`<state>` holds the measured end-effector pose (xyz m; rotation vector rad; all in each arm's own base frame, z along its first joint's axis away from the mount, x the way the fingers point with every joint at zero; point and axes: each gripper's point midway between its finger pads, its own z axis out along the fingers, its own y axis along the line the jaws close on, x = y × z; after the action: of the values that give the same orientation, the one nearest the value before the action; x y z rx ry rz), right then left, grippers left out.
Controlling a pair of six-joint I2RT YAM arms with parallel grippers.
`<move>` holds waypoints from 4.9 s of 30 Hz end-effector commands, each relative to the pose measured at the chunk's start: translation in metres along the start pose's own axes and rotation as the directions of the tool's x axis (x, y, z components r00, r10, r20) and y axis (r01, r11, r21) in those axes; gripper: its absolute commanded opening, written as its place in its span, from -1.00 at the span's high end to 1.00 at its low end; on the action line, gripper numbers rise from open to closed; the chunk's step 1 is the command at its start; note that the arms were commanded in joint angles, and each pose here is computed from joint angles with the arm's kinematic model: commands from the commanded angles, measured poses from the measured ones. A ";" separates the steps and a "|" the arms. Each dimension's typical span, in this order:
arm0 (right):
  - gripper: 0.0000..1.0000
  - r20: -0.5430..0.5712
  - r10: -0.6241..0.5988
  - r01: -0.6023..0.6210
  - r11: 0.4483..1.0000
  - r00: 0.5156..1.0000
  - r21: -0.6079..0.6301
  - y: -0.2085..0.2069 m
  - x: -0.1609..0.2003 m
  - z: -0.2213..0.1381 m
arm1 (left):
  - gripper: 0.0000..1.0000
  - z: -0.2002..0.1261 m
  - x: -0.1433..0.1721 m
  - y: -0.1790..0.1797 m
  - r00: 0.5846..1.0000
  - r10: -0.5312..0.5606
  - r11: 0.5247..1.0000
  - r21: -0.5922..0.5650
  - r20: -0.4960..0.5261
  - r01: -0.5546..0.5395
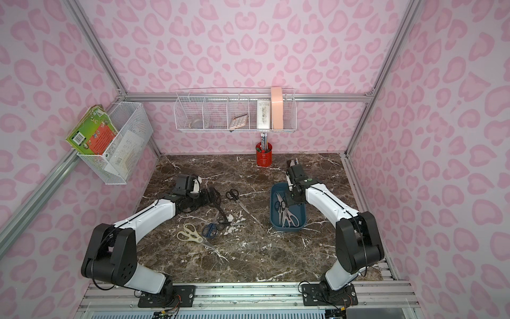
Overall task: Put the scissors into the storage box
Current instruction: Place the scissors in the storage box, then pick up the scissors from the center of the board.
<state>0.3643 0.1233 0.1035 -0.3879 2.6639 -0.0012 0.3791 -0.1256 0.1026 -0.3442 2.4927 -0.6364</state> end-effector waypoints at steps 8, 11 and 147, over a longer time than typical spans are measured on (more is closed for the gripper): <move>1.00 -0.009 -0.006 0.007 0.993 1.000 0.114 -0.032 0.007 0.030 | -0.96 0.003 0.003 0.002 0.999 0.029 0.999 -0.026 -0.013 -0.029; 1.00 -0.015 -0.009 0.010 0.993 1.000 0.119 -0.033 0.007 0.035 | -0.96 0.003 0.004 0.002 1.000 0.030 0.999 -0.025 -0.010 -0.030; 1.00 -0.087 -0.255 0.232 0.949 0.963 -0.213 0.217 -0.046 0.062 | -0.97 -0.038 -0.025 0.029 0.995 -0.049 0.995 -0.084 0.091 0.056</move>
<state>0.3704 0.3507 0.0411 -0.8397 2.7203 0.1770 0.3745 -0.0780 0.1223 -0.4718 2.4544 -0.5221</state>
